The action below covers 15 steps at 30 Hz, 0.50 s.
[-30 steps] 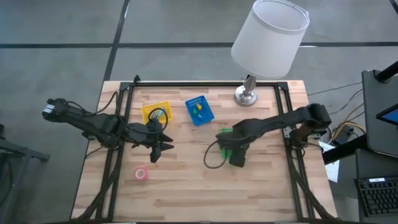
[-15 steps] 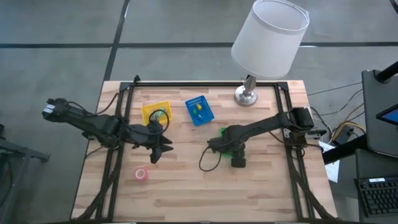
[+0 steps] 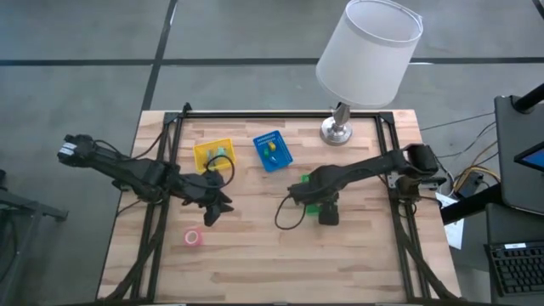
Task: Pick and place Stapler, Stapler remover, tape
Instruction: Put the pink tape into the green bin
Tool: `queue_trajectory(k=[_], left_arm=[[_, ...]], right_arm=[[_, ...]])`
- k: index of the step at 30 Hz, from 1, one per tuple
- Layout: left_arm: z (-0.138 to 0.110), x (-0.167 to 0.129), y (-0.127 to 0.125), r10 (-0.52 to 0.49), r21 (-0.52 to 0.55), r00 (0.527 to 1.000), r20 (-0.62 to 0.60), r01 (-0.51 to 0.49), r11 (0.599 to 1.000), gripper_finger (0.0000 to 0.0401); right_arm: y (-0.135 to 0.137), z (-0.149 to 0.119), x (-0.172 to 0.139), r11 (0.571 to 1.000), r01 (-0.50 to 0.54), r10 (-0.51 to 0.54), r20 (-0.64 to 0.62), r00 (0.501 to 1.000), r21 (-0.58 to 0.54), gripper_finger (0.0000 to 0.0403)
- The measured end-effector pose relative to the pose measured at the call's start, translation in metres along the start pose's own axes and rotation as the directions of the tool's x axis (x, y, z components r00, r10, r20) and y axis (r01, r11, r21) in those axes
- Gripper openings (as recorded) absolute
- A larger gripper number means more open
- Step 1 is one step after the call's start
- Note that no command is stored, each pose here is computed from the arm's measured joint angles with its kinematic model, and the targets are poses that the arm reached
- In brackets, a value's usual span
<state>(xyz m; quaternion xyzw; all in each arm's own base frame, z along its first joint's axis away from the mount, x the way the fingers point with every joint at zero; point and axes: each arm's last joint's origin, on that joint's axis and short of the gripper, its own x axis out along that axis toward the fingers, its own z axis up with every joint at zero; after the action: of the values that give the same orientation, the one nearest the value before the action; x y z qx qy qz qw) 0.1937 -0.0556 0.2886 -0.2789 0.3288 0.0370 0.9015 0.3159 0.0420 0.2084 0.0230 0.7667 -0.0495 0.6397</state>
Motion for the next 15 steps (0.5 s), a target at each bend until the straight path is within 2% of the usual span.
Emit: queue_trajectory(k=[7, 10, 15], left_arm=[[-0.014, -0.002, 0.006, -0.026, 0.007, 0.974, -0.226, 0.029, 1.0, 0.0149], [-0.026, -0.005, 0.014, 0.046, 0.022, 0.932, -0.36, -0.041, 0.999, 0.0149], [-0.05, -0.01, 0.033, 0.205, 0.026, 0.817, -0.538, -0.228, 0.973, 0.0149]], right_arm=[[-0.004, -0.018, -0.04, 0.986, -0.042, 0.026, 0.102, 0.994, 0.162, 0.0236], [-0.006, -0.025, -0.065, 0.965, -0.099, 0.049, 0.201, 0.978, 0.243, 0.0243], [-0.007, -0.029, -0.099, 0.913, -0.225, 0.074, 0.406, 0.911, 0.339, 0.0247]])
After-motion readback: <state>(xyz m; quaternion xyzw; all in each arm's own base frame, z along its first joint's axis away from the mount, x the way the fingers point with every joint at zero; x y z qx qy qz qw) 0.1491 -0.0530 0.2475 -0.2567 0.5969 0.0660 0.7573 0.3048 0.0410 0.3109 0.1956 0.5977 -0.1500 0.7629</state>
